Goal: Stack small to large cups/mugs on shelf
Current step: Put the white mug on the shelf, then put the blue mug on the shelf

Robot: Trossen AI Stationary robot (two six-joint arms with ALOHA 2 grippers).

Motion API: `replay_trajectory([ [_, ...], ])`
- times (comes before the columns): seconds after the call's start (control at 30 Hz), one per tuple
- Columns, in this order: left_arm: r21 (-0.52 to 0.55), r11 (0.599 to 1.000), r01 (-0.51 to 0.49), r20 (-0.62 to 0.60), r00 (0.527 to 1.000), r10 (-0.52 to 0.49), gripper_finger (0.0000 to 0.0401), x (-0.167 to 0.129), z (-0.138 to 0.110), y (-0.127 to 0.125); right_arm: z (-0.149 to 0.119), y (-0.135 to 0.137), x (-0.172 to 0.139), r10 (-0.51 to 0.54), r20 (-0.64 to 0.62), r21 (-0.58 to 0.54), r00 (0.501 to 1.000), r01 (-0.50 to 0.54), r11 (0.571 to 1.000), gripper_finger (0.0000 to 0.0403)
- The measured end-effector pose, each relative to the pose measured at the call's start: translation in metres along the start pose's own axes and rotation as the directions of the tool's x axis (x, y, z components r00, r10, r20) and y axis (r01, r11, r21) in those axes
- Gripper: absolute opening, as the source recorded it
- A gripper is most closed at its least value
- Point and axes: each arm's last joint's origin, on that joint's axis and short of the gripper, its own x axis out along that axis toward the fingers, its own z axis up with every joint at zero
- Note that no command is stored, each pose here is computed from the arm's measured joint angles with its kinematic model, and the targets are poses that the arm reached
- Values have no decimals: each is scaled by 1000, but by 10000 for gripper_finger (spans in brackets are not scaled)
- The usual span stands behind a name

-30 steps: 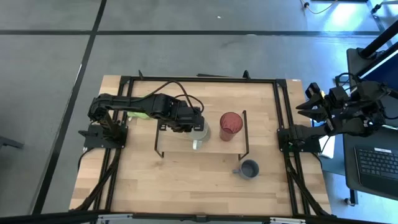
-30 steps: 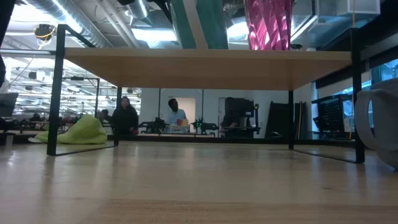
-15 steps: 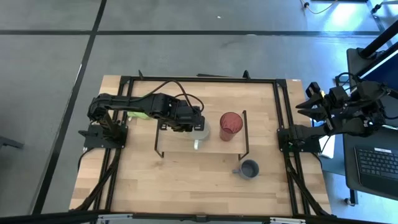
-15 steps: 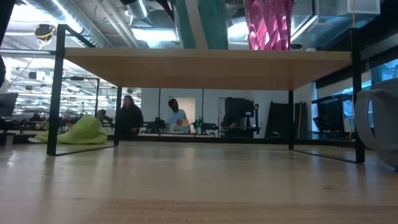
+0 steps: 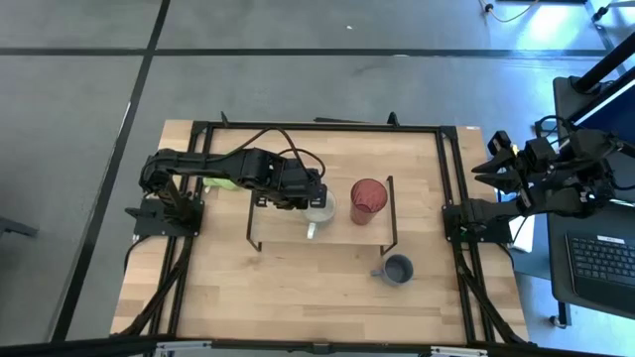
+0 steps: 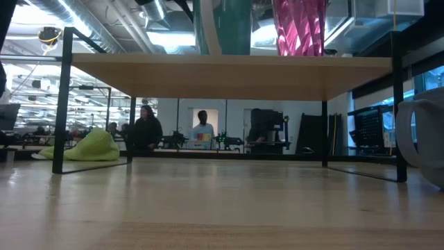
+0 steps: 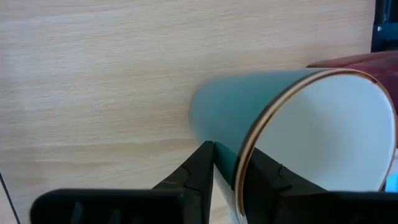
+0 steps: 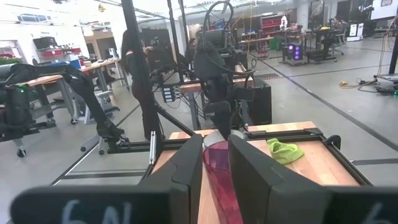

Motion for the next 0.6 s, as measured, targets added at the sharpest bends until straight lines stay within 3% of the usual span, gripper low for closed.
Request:
replay_trajectory([
  [0.23, 9, 1000, 25, 30, 999, -25, 71, -3, 1, -2, -4, -1, 0, -26, -35, 4, 999, 27, 1000, 79],
  [0.5, 62, 990, 127, 148, 980, -135, 70, -40, 10, -10, -5, -2, 0, -34, -49, -6, 998, 34, 999, 79],
  [0.6, 75, 993, 93, 188, 977, -105, 69, -51, 10, -5, -5, -2, 0, -33, -48, -48, 998, 31, 998, 79],
])
